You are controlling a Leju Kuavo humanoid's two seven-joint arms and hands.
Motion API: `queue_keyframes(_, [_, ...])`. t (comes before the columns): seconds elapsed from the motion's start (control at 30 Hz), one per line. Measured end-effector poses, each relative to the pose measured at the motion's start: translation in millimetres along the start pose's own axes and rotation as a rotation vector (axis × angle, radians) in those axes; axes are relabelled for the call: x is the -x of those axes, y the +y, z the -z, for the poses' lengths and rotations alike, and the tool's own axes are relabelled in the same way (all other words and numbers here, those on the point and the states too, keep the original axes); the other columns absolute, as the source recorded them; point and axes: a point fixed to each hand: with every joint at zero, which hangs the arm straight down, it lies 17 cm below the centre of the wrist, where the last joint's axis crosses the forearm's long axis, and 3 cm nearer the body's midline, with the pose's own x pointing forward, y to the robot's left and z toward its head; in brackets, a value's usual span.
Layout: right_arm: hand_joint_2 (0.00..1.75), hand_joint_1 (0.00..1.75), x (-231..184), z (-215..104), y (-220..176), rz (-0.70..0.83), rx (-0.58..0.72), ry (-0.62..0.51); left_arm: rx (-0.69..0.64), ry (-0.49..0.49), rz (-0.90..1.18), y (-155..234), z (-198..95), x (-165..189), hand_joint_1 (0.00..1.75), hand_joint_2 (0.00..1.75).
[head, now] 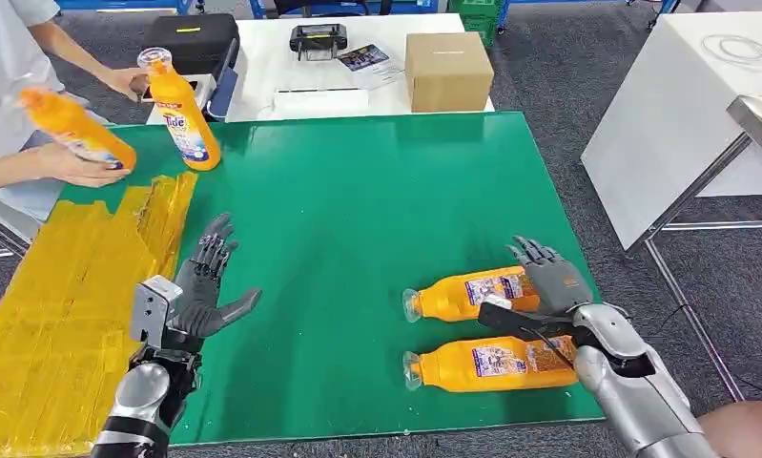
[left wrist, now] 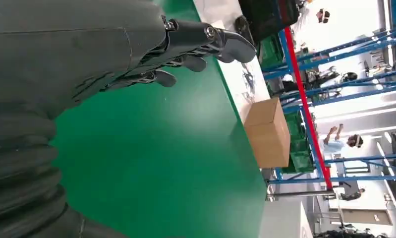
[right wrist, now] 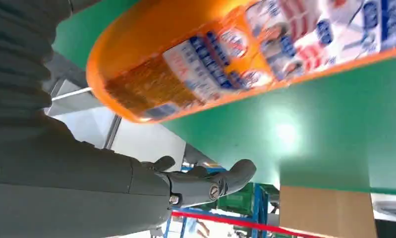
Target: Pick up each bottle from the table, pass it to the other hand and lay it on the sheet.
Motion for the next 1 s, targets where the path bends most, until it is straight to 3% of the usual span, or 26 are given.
queue_keyframes(0.53, [1.75, 0.02, -5.2, 21.2, 39.6, -0.099, -0.129, 0.016, 0.012, 0.021, -0.027, -8.0, 5.7, 6.6, 0.00, 1.75])
queue_keyframes(0.57, [1.75, 0.23, -3.2, 21.9, 41.8, -0.103, -0.140, 0.019, 0.014, 0.021, -0.028, -8.5, 6.5, 6.7, 0.00, 1.75])
queue_keyframes(0.6, [1.75, 0.91, -2.4, 23.1, 41.9, -0.107, -0.145, 0.019, 0.015, 0.021, -0.028, -8.8, 7.2, 6.6, 0.00, 1.75])
queue_keyframes(0.67, [1.75, 0.91, 1.7, 23.9, 47.2, -0.117, -0.171, 0.025, 0.017, 0.022, -0.029, -9.4, 8.4, 7.5, 0.00, 1.75])
queue_keyframes(0.7, [1.75, 1.57, 3.7, 24.3, 48.6, -0.122, -0.179, 0.028, 0.017, 0.023, -0.029, -9.4, 9.3, 7.8, 0.00, 1.75])
queue_keyframes(0.73, [1.75, 1.75, 6.4, 23.7, 51.8, -0.128, -0.189, 0.032, 0.018, 0.023, -0.029, -9.6, 10.1, 8.0, 0.00, 1.75])
queue_keyframes(1.0, [1.75, 1.75, 11.7, 28.7, 49.1, -0.131, -0.188, 0.041, 0.017, 0.028, -0.030, -9.4, 10.7, 9.9, 0.00, 1.75])
